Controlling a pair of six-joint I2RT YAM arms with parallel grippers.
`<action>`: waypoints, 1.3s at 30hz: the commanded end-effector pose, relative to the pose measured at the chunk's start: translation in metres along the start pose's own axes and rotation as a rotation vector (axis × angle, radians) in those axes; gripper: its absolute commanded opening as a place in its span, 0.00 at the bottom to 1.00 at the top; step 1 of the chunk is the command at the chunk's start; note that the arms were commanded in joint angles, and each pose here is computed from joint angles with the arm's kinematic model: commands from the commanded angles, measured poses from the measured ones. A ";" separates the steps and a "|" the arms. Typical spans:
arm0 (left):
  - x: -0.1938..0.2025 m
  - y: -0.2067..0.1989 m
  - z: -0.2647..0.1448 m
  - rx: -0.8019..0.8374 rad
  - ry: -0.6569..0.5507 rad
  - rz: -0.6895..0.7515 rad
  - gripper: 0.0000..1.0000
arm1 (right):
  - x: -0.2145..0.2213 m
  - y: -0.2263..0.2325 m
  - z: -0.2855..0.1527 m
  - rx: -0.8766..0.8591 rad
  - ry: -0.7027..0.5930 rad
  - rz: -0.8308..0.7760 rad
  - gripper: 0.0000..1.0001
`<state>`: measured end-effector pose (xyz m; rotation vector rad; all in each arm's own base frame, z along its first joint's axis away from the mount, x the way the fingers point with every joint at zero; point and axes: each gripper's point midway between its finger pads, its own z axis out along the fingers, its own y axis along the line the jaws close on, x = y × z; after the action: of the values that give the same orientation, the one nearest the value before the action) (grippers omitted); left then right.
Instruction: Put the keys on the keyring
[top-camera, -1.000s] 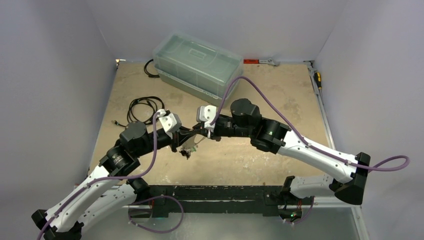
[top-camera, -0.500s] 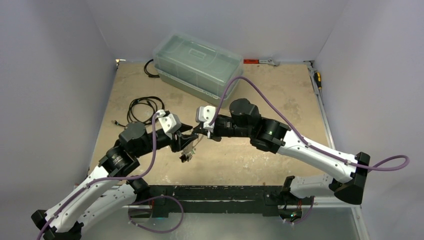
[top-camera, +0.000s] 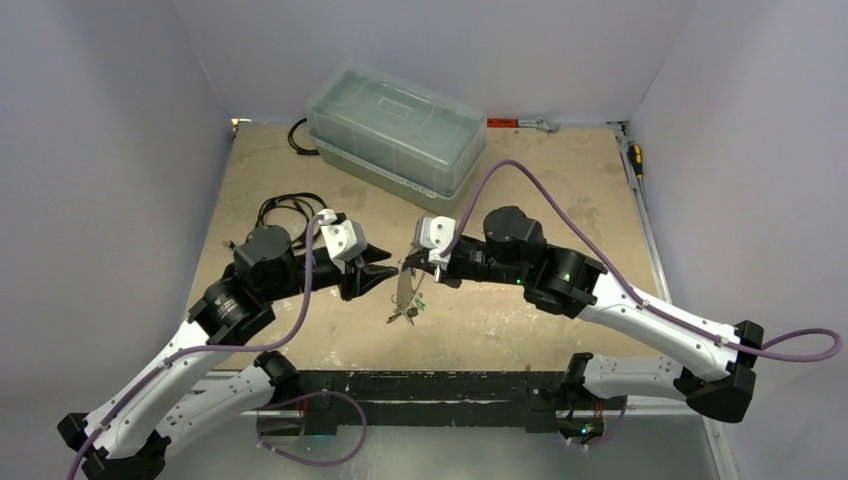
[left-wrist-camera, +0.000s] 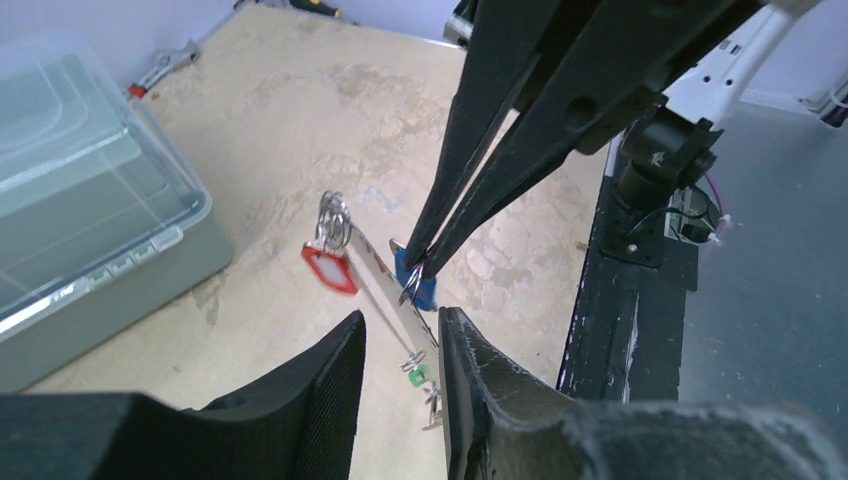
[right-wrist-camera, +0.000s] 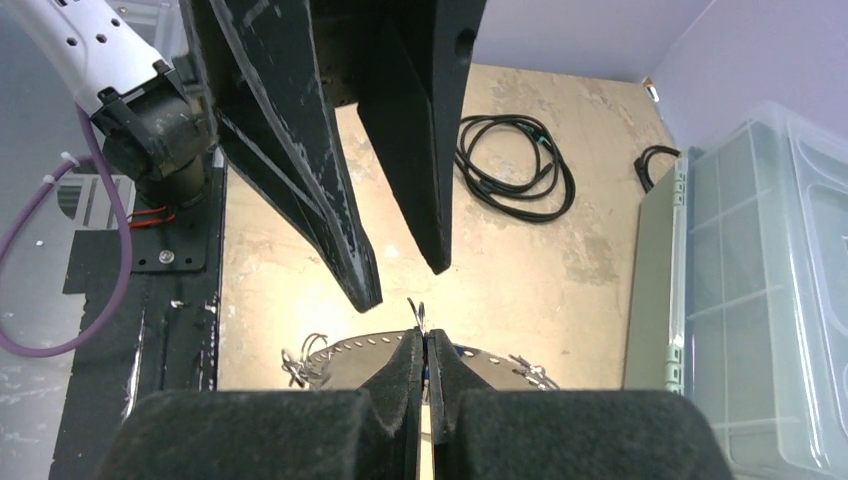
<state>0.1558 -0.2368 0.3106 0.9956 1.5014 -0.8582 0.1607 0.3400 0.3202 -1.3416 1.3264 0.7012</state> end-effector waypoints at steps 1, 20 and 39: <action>-0.030 -0.014 -0.007 0.075 -0.066 0.079 0.31 | -0.019 -0.005 -0.009 0.034 -0.066 -0.006 0.00; -0.016 -0.006 0.013 0.082 -0.063 0.146 0.30 | -0.017 0.005 -0.013 -0.014 -0.059 -0.005 0.00; 0.002 -0.017 0.015 0.133 -0.056 0.173 0.23 | -0.037 0.019 -0.018 -0.101 -0.135 -0.009 0.00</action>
<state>0.1460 -0.2530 0.3043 1.1547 1.3464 -0.8642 0.1431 0.3369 0.3094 -1.4123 1.3333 0.7723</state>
